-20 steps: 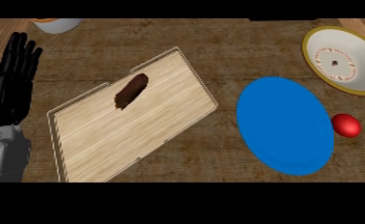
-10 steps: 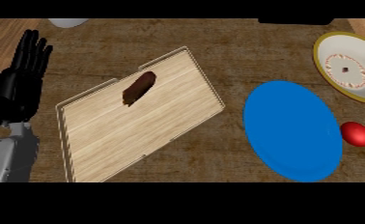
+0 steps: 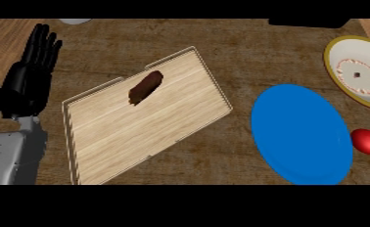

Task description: Pick the bell pepper from the plate and place it in the bowl

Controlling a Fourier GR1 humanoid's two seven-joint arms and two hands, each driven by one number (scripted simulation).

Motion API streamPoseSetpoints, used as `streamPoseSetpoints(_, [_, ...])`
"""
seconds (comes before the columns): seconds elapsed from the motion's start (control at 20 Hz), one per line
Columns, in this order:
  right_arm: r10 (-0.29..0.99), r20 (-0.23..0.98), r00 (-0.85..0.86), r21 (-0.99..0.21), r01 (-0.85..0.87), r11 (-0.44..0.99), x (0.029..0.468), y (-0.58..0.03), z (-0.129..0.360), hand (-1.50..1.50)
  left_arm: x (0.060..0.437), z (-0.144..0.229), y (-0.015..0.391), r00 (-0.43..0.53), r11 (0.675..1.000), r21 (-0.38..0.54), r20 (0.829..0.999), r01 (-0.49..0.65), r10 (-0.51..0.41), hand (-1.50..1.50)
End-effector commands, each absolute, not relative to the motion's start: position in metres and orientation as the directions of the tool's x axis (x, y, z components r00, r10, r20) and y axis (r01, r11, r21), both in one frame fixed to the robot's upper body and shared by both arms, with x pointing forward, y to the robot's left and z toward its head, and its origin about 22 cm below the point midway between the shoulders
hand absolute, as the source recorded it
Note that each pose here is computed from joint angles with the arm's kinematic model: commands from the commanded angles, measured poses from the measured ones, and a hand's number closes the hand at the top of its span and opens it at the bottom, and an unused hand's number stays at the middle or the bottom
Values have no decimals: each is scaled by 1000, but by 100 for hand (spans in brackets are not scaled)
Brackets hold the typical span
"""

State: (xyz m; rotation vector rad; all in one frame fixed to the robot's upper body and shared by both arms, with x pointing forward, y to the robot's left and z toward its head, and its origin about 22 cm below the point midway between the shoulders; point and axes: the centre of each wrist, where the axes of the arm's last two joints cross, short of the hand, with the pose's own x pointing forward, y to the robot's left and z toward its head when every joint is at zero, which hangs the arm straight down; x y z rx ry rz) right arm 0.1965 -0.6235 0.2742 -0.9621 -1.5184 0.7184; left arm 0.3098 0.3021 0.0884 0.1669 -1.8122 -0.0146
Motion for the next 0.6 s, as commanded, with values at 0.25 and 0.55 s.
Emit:
streamPoseSetpoints(0.25, [830, 545, -123, -838, -49, 543, 253, -594, 265, 150, 309, 92, 303, -239, 989, 104, 963, -105, -127, 0])
streamPoseSetpoints(0.55, [832, 539, -131, -841, -147, 521, 306, -555, 217, 150, 313, 78, 315, -238, 985, 109, 961, -137, -139, 0])
